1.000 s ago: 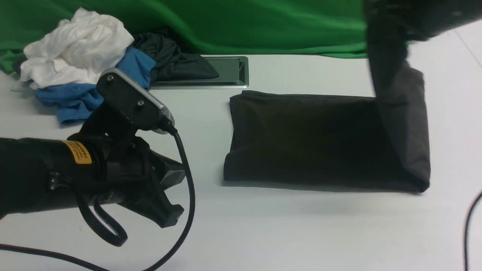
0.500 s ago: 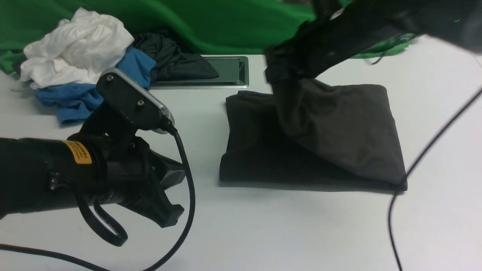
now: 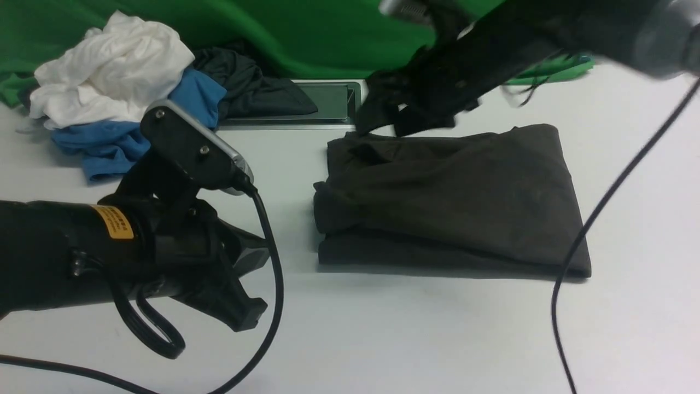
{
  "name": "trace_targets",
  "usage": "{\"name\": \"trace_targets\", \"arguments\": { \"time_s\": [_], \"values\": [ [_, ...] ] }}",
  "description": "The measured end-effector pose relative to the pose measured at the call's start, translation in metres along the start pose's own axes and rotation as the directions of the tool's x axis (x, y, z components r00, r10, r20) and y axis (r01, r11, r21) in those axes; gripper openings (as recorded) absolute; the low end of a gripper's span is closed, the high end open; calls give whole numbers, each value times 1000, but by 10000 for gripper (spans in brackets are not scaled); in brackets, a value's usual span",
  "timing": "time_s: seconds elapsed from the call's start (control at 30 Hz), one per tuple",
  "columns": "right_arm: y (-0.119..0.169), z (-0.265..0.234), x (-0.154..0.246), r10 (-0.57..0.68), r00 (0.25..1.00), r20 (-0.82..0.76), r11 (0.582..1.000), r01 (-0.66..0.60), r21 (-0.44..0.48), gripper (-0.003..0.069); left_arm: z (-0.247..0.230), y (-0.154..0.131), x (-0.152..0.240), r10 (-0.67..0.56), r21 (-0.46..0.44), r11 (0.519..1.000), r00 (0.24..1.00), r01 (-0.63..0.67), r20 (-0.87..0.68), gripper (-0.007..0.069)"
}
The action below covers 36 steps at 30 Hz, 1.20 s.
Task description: Fold a long-sleeved shirt on a white desktop.
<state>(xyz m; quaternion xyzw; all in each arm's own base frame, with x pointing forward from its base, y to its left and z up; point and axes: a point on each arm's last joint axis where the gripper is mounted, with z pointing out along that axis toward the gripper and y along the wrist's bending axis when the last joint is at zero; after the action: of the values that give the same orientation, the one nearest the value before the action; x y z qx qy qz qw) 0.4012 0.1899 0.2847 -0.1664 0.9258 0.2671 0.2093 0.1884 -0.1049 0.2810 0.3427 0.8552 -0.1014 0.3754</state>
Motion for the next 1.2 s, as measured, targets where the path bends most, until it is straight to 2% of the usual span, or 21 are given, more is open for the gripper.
{"name": "trace_targets", "arguments": {
  "time_s": [0.03, 0.1, 0.2, 0.23, 0.3, 0.33, 0.43, 0.5, 0.77, 0.97, 1.07, 1.2],
  "values": [
    [-2, -2, 0, -13, 1000, -4, 1000, 13, 20, 456, 0, 0, 0, 0, 0, 1000, 1000, 0, 0, 18],
    [-20, -23, 2, -57, 997, -46, 983, 64, 172, 336, 0, 0, 0, 0, 0, 1000, 1000, 0, 0, 18],
    [-54, -36, 7, -25, 995, -98, 924, 60, 379, 177, 0, 0, 0, 0, -3, 1000, 1000, 0, 4, 18],
    [-64, -36, 9, -3, 994, -108, 900, 50, 434, 155, 0, 1, -1, 0, -6, 1000, 1000, 1, 11, 18],
    [-80, -34, 13, 31, 993, -111, 880, 26, 474, 109, 0, 1, -3, -4, -15, 1000, 1000, 4, 31, 18],
    [-97, -28, 20, 65, 990, -125, 863, 7, 504, 74, 2, 2, -5, -17, -21, 1000, 998, 18, 53, 18],
    [-124, -16, 33, 115, 982, -147, 846, -19, 532, 32, 10, 7, -20, -55, -14, 998, 995, 56, 81, 18],
    [-135, -10, 39, 143, 978, -152, 841, -39, 539, 29, 25, 12, -35, -64, 0, 998, 995, 64, 72, 18],
    [-143, -11, 29, 83, 995, -58, 839, -38, 543, 27, 112, 38, -86, -11, 8, 1000, 1000, 11, 22, 18],
    [-143, -11, 26, 56, 998, -26, 839, -33, 543, 28, 189, 44, -70, 40, 75, 997, 985, -27, -167, 18],
    [-143, -11, 25, 49, 998, -28, 840, -26, 542, 29, 207, 42, -53, 72, 117, 992, 961, -42, -268, 18],
    [-144, -12, 25, 32, 999, -39, 840, -6, 543, 31, 208, 38, -42, 96, 174, 984, 929, -35, -359, 18]
  ]
}}
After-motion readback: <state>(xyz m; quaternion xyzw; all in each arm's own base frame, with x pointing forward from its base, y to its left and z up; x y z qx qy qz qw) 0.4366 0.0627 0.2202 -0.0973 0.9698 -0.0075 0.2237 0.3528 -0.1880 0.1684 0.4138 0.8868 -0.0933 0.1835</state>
